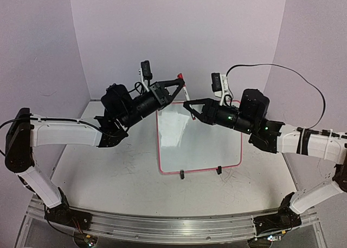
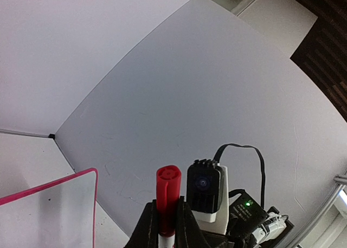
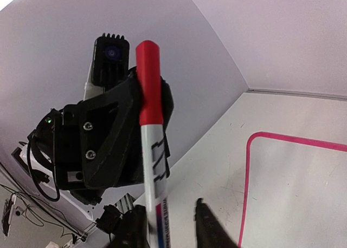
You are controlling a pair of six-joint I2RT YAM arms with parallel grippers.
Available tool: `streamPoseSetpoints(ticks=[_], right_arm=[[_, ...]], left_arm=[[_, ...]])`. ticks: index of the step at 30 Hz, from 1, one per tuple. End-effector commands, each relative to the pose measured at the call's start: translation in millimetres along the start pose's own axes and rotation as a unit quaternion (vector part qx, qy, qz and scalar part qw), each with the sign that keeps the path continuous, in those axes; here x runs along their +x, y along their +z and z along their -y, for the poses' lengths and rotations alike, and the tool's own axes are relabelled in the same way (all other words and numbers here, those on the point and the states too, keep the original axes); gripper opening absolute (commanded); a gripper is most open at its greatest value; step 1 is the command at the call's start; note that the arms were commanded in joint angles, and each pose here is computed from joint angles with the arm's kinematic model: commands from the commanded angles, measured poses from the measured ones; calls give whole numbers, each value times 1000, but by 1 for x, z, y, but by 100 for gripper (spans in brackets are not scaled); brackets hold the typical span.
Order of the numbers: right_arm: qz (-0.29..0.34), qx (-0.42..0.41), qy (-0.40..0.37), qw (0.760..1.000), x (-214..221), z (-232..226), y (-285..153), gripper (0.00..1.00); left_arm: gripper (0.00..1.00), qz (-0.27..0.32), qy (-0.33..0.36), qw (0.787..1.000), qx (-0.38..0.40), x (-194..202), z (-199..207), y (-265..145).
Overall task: Write a sentence on the whiteboard
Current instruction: Pass from the left arm to the right
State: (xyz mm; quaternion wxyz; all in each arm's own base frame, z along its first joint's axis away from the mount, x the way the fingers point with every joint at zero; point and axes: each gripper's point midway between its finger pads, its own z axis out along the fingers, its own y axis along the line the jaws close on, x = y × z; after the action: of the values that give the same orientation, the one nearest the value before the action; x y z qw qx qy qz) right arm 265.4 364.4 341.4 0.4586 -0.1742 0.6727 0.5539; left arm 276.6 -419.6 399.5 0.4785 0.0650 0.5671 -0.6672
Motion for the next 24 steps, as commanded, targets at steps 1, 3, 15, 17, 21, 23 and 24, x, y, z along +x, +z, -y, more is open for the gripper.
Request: streamPoseSetpoints(ticks=[1,3,15,17,21,23,24], right_arm=[[42,-43,5,998,-26,-23,1,6],[39,-52,11,998,-23,-24,5,0],[-32,64,-92,993,-8,4,-9,0],[-94,123,-141,978,8,23,-23,0],[-209,183,-188,942,35,45,-49,0],[-257,174,-187,932,51,43,-55,0],[-270,166,-185,930,56,41,-54,0]], left_arm=[[0,41,-9,998,50,-25,32,-13],[0,43,-7,998,47,-27,32,-16],[81,-39,-17,997,58,-47,-7,-68],[87,-61,-9,997,51,-50,-16,-90],[92,-148,27,988,20,-29,-24,-110],[92,-186,46,981,21,-21,-20,-113],[92,-200,48,978,22,-17,-20,-115]])
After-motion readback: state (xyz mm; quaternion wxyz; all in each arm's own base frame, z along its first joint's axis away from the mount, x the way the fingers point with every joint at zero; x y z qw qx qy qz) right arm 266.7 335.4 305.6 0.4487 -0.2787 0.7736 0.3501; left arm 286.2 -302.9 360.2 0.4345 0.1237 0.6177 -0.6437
